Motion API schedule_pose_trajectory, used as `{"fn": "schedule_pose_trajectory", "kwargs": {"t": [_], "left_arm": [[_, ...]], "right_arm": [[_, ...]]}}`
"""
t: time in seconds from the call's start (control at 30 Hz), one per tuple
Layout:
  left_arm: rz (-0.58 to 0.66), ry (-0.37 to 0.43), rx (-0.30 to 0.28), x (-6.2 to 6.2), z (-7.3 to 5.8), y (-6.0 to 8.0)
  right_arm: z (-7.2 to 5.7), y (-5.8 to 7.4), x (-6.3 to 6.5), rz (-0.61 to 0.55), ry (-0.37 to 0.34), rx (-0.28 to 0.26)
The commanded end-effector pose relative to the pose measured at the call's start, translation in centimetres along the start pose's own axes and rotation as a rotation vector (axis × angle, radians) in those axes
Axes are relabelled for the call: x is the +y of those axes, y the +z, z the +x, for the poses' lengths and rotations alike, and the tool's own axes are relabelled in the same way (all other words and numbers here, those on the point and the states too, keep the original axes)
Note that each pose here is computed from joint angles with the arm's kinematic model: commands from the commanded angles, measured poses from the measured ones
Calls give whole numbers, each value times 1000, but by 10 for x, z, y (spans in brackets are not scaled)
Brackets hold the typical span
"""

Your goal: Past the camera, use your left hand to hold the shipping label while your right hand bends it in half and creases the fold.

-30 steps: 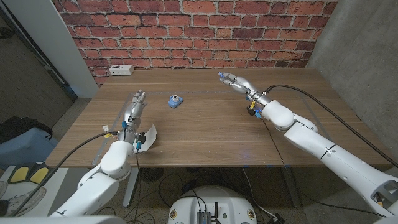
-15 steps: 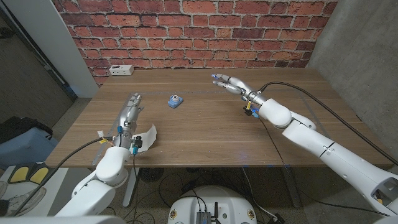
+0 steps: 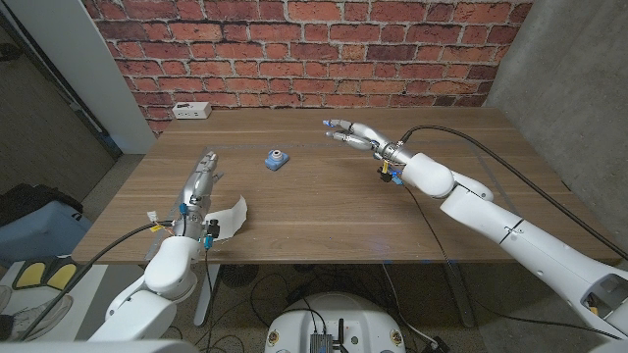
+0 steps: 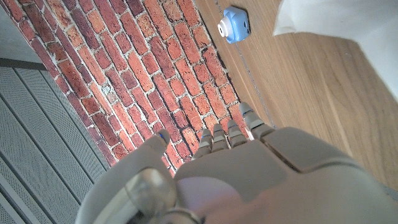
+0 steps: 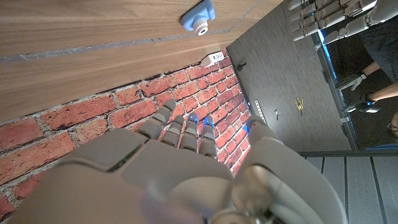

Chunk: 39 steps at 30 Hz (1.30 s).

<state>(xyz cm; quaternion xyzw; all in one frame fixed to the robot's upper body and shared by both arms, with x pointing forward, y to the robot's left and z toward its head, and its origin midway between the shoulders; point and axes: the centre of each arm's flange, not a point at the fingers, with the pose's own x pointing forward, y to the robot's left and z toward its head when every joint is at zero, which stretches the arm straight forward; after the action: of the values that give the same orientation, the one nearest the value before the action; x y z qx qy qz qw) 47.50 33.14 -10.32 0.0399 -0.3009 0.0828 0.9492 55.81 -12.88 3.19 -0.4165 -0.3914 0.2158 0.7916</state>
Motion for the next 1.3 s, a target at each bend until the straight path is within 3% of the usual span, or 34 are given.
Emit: {"fn": "schedule_pose_trajectory", "kwargs": {"t": [0.03,0.63,1.3], "left_arm": [[-1,2,3,7,-1,-3],[-2,-10,5,8,2,-2],[-7,-15,4,6,-1,-3]], "right_arm": [[12,14,8,-53,57,-33],[22,28,18,-155,105,-55],[22,48,29,-258,158,-98]]}}
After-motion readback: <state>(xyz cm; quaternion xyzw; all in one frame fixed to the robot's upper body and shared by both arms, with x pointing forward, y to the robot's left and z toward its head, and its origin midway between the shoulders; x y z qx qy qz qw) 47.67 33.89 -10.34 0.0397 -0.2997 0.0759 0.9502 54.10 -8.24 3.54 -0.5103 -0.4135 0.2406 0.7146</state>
